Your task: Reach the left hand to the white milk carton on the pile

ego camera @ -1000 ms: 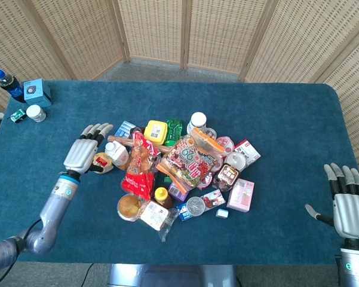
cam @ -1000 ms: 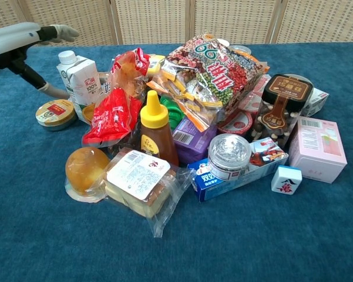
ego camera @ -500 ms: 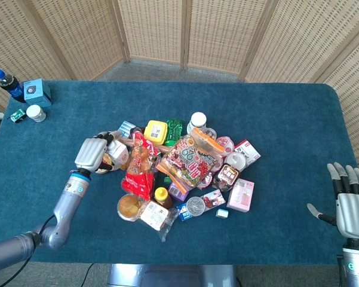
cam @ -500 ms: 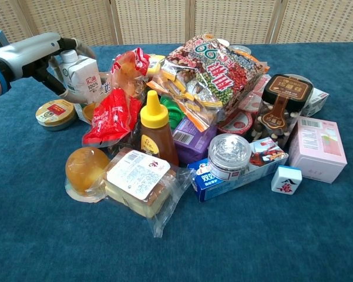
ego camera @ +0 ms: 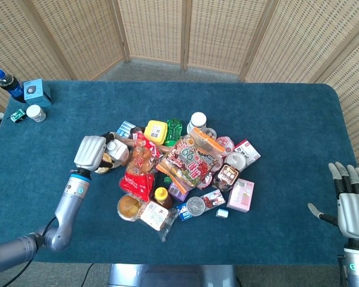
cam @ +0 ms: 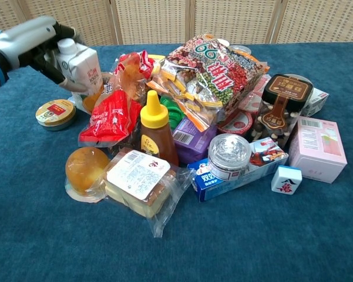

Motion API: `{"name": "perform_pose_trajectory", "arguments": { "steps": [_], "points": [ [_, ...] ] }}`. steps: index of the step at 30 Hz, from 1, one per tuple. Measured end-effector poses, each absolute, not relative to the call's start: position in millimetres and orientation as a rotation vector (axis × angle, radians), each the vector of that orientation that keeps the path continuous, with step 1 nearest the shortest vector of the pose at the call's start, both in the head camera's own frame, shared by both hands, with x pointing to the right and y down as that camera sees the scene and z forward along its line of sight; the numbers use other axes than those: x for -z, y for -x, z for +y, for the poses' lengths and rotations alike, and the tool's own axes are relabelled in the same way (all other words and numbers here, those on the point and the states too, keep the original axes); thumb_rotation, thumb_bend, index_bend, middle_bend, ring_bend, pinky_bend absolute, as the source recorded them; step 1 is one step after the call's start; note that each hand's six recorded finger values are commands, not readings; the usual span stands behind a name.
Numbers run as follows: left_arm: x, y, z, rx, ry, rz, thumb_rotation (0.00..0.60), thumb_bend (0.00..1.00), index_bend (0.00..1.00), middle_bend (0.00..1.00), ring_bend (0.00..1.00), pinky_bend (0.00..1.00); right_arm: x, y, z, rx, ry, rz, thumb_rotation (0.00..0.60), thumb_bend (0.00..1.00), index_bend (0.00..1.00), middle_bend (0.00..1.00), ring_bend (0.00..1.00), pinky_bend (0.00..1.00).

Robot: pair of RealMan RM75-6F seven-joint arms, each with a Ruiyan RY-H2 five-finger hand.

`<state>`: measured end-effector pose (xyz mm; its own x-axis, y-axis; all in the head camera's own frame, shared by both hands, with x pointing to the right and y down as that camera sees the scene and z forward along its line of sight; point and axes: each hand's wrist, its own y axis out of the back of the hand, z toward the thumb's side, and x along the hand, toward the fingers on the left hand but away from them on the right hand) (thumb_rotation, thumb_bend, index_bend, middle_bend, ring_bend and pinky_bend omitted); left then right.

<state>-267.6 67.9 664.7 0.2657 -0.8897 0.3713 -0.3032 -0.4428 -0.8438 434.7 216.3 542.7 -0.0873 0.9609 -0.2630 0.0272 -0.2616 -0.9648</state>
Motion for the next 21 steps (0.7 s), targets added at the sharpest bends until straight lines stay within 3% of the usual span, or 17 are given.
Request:
{"name": "perform_pose_trajectory", "arguments": {
  "steps": [13, 21],
  "points": [
    [-595, 264, 46, 1.016, 1.852, 1.182, 0.600, 0.02, 0.46, 0.66, 0.66, 0.64, -542, -432, 217, -1.462, 1.372, -1.148, 0.495, 0.00, 0.00, 0.00, 0.00, 0.00],
    [-578, 267, 38, 1.004, 1.813, 1.205, 0.600, 0.02, 0.47, 0.66, 0.66, 0.64, -542, -431, 217, -1.462, 1.373, -1.145, 0.497, 0.00, 0.00, 0.00, 0.00, 0.00]
  ]
}}
